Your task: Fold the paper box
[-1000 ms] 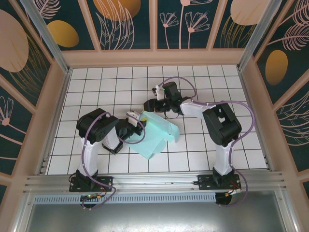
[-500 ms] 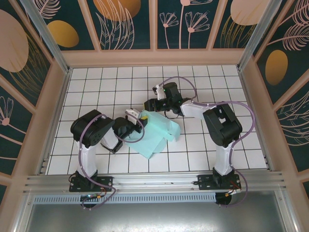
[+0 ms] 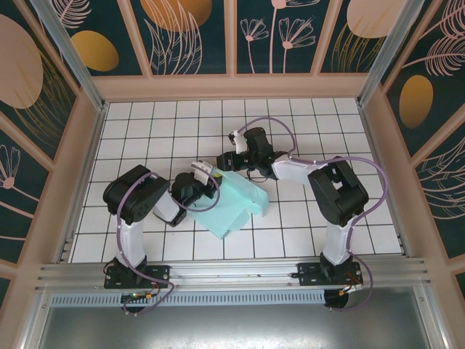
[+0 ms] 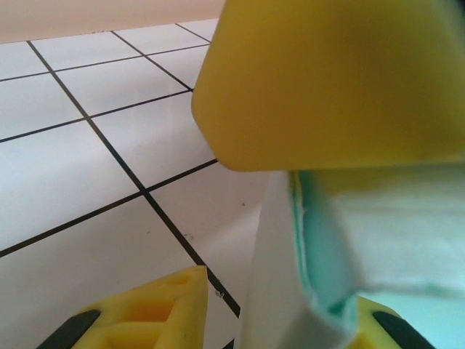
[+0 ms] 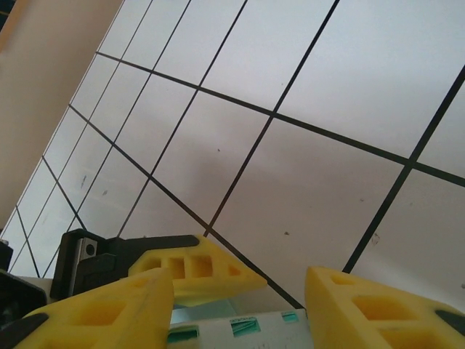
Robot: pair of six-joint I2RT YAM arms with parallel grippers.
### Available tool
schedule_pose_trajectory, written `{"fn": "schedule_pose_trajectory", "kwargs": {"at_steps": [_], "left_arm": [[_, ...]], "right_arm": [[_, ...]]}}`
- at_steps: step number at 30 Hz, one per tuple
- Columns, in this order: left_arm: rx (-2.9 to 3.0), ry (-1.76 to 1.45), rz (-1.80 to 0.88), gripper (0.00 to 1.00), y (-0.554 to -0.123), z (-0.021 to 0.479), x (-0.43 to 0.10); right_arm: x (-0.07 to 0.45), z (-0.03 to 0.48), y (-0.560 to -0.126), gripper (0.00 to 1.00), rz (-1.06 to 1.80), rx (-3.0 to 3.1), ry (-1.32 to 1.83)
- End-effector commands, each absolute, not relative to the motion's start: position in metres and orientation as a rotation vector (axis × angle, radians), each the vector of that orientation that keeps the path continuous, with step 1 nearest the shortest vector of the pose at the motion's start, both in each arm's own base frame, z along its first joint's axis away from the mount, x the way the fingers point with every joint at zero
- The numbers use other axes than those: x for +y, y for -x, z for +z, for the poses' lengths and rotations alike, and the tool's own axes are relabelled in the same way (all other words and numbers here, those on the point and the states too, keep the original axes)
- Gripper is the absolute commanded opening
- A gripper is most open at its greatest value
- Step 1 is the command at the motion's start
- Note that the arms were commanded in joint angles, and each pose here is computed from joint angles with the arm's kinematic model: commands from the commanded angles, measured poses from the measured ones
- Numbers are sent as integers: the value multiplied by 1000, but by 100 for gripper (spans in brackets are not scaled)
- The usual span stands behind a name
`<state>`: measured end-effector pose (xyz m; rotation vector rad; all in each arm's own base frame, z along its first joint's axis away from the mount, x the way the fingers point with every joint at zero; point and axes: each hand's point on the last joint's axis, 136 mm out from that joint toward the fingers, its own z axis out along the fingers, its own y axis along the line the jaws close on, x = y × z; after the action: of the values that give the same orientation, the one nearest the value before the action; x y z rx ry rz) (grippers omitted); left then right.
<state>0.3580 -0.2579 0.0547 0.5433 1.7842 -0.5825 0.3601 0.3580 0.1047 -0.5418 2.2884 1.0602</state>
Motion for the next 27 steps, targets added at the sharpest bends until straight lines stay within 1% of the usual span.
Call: {"fn": "schedule_pose_trajectory", "kwargs": {"at_steps": [1,4,7,9,10,15,16,18,19,21,27], "left_arm": [[1796,-534,-548,24,-371,52,-259],[1807,-527,-539,20,-375,50,-260],[1808,-520,-537,13,-376,50,-259],[1811,-525,-536,1,-376,49,-260],[1813,-527,-539,0,-375,49,-260],[1816,-525,-529,0,-376,48,-258],[1818,-515,-522,3,-376,48,-257],[1812,-482,-506,20,-378,51,-252],[1802,-462,-498,27,-379,54,-250],[1790,-449,-495,29,-379,58,-248],[1725,-427,-529,30,-380,82,-251]], "right_arm": [[345,54,-323,51,969,2488,601],[348,51,-319,51,971,2496,617],[348,48,-317,51,965,2506,616],[347,48,-317,51,964,2508,609],[348,49,-318,51,964,2505,609],[349,57,-323,53,961,2481,602],[350,58,-323,53,963,2477,603],[350,60,-323,53,970,2475,604],[349,59,-324,53,969,2476,601],[348,57,-323,53,971,2482,595],[346,56,-322,53,983,2489,578]]}}
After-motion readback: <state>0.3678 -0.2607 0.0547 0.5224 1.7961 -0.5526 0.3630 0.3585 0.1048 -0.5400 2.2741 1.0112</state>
